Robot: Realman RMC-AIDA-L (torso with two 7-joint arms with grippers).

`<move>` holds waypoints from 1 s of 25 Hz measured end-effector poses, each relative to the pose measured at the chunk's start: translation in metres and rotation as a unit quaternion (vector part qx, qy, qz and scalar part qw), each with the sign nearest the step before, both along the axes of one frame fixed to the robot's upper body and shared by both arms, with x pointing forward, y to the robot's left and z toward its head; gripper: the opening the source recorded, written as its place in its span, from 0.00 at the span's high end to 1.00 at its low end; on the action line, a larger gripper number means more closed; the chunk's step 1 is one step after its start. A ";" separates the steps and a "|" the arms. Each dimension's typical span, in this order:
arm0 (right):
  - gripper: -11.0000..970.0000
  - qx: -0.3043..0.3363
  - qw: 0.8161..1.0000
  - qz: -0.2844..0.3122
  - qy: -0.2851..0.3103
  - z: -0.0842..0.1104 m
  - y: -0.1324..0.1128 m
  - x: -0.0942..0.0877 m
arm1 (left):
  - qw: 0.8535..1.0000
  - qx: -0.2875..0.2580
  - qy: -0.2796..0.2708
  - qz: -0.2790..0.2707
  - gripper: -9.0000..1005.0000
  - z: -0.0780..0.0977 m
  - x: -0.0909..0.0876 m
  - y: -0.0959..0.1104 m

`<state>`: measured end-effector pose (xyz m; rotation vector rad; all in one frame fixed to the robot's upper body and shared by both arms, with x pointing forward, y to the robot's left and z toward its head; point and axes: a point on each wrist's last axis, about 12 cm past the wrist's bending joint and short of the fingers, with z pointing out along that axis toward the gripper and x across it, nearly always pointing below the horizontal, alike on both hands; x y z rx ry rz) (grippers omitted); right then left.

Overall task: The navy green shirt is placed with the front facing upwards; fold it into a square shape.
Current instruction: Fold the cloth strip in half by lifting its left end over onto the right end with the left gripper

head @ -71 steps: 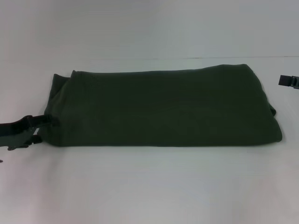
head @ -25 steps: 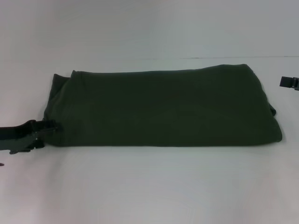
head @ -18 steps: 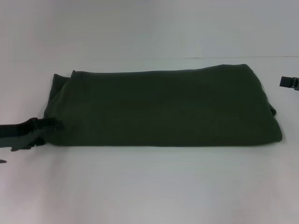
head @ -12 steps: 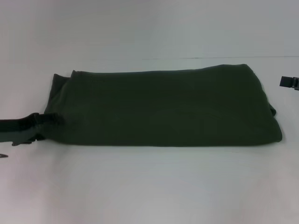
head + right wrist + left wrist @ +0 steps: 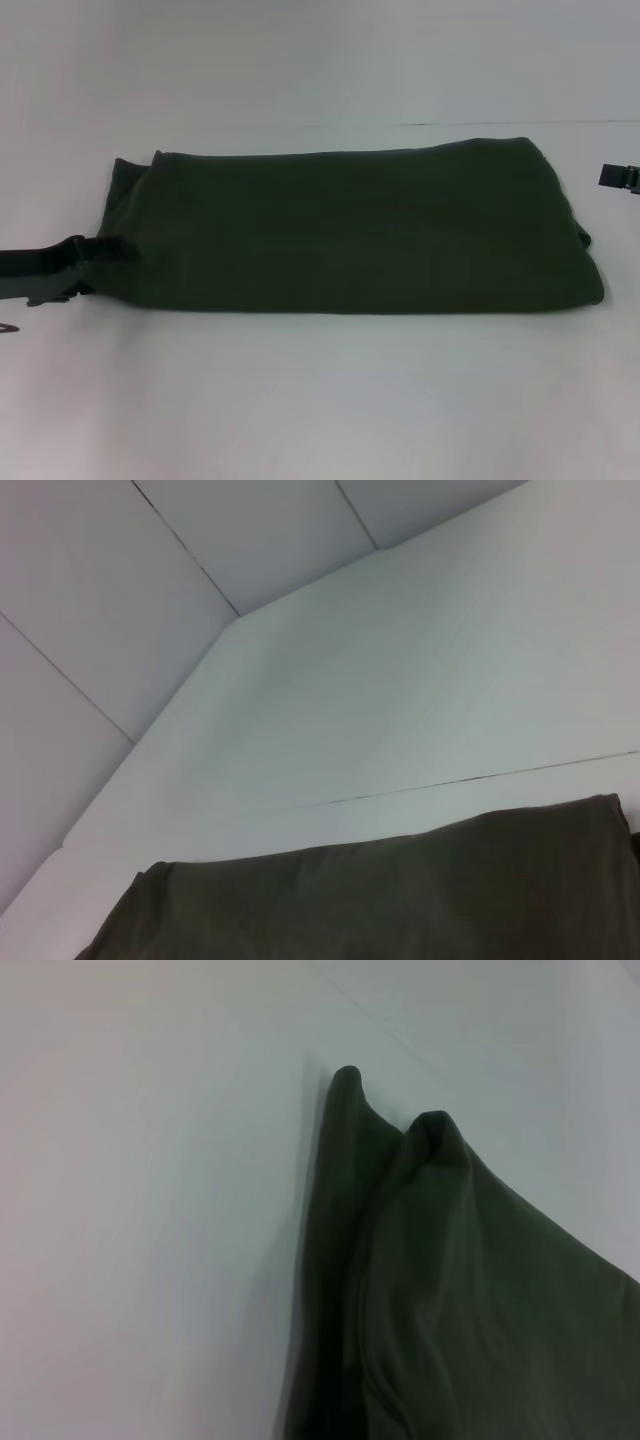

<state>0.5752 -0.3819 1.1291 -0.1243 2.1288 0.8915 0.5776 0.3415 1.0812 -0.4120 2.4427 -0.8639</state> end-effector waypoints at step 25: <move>0.05 0.001 1.000 0.003 0.001 -0.002 0.001 -0.002 | 1.000 0.022 -0.011 0.005 0.85 -0.005 -0.002 0.005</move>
